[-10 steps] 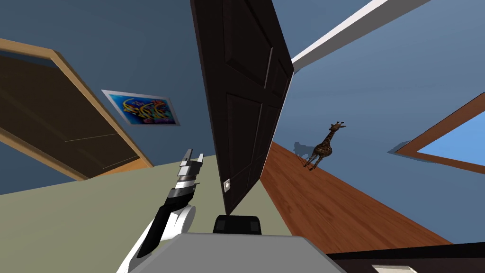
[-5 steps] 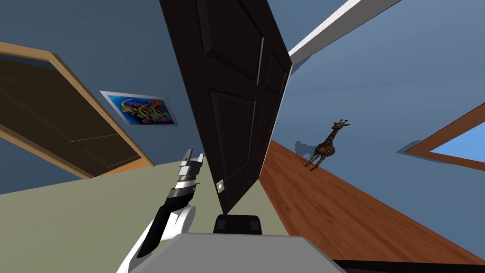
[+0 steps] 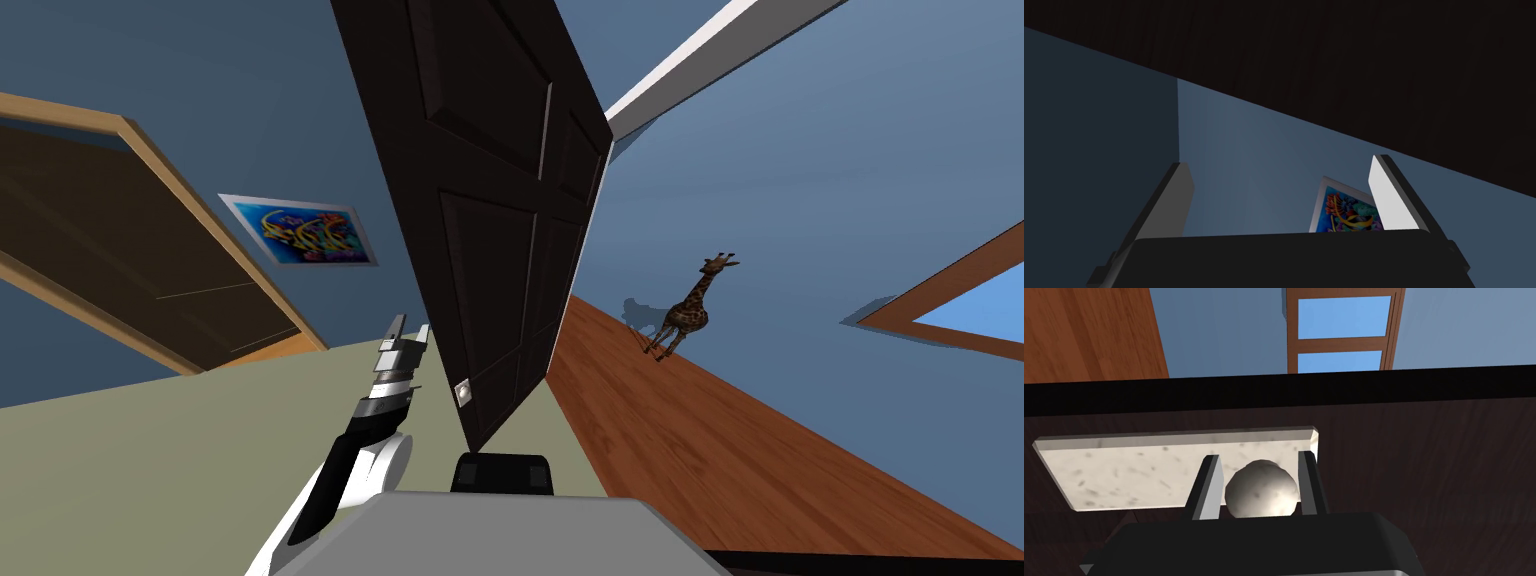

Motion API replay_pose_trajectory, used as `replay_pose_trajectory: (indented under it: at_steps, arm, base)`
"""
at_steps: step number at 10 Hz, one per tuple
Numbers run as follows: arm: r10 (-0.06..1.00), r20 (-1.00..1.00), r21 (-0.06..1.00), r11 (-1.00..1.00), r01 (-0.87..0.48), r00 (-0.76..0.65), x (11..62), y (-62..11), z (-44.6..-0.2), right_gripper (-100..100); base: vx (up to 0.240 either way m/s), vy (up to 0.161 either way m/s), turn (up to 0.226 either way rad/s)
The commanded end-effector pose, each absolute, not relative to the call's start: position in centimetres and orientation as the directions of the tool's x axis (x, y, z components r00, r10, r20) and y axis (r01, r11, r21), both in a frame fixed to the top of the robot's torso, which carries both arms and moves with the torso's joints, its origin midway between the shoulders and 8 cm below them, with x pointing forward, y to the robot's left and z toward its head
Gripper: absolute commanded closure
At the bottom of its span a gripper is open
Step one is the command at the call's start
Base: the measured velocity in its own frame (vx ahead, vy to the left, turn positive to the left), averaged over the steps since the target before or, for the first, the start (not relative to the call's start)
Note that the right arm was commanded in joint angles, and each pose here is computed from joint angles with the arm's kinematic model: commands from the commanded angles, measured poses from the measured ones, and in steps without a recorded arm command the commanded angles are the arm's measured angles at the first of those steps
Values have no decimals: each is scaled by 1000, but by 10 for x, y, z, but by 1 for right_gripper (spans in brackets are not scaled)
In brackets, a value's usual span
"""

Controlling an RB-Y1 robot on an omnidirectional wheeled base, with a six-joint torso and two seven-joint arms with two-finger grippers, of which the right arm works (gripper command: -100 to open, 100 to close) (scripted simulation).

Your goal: Pull the door open

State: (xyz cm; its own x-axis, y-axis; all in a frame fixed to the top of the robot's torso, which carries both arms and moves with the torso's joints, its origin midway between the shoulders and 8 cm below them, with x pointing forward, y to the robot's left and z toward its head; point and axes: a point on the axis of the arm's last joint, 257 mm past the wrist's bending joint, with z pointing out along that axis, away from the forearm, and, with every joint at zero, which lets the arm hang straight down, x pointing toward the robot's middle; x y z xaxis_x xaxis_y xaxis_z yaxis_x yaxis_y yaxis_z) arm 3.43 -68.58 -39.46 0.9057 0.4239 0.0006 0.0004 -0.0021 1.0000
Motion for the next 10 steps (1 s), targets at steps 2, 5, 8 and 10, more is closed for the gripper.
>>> replay_pose_trajectory:
  at_steps: [2, 5, 8, 10]
  arm:
    - [426, 1, 1000, 6, -4, 905, 36, -687, -392, 100]
    - [446, 0, 1000, 0, 0, 895, 40, -684, -394, 100]
    - [479, -1, 1000, 1, 0, 878, 49, -680, -393, 100]
    - [482, -1, 1000, 2, 0, 876, 44, -679, -392, -100]
  base:
    - [1, 4, -2]
    - [-8, 39, 9]
    - [-72, 176, 22]
    - [-161, 178, 22]
